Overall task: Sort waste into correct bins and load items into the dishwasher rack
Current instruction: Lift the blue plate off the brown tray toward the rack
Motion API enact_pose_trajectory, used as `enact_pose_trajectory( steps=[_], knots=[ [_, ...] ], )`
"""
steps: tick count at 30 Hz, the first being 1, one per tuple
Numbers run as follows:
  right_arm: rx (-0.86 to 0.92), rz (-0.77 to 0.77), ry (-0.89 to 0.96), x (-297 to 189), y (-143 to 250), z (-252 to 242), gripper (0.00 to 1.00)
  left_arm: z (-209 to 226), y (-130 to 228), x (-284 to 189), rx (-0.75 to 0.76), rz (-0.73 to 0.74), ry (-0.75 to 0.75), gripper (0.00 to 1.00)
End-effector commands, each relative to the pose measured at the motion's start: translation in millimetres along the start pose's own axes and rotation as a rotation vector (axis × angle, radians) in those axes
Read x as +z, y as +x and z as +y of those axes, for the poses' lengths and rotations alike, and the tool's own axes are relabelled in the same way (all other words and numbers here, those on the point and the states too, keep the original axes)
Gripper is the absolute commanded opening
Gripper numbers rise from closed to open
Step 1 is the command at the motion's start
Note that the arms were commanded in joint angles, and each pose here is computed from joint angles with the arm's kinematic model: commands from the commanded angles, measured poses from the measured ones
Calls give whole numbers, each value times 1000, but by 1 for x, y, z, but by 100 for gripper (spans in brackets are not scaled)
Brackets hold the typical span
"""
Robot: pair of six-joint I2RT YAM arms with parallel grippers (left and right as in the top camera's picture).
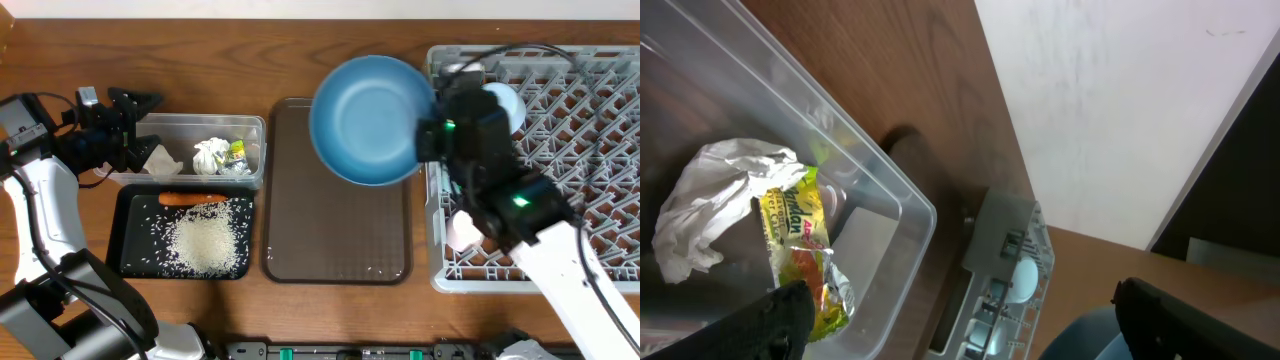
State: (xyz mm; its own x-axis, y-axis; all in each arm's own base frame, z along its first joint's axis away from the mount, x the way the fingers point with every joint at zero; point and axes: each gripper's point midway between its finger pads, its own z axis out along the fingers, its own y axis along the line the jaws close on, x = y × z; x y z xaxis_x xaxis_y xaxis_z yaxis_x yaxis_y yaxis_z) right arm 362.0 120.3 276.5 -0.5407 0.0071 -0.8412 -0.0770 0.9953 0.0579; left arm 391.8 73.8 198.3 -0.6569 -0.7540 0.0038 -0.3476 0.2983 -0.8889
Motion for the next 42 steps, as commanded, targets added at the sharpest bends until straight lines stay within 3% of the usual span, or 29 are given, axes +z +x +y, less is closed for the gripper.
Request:
enact_pose_trajectory(
  steps=[1, 17, 30, 42],
  knots=[
    [24, -35, 110, -18, -8, -34, 1, -5, 3, -4, 33, -2, 15, 98],
    [175, 26, 611, -66, 12, -194, 1, -5, 3, -4, 33, -2, 15, 98],
    [238, 41, 974, -111, 23, -288, 1, -5, 3, -4, 33, -2, 15, 98],
    [39, 254, 1337, -138, 37, -328, 1, -5, 3, -4, 33, -2, 15, 98]
  ],
)
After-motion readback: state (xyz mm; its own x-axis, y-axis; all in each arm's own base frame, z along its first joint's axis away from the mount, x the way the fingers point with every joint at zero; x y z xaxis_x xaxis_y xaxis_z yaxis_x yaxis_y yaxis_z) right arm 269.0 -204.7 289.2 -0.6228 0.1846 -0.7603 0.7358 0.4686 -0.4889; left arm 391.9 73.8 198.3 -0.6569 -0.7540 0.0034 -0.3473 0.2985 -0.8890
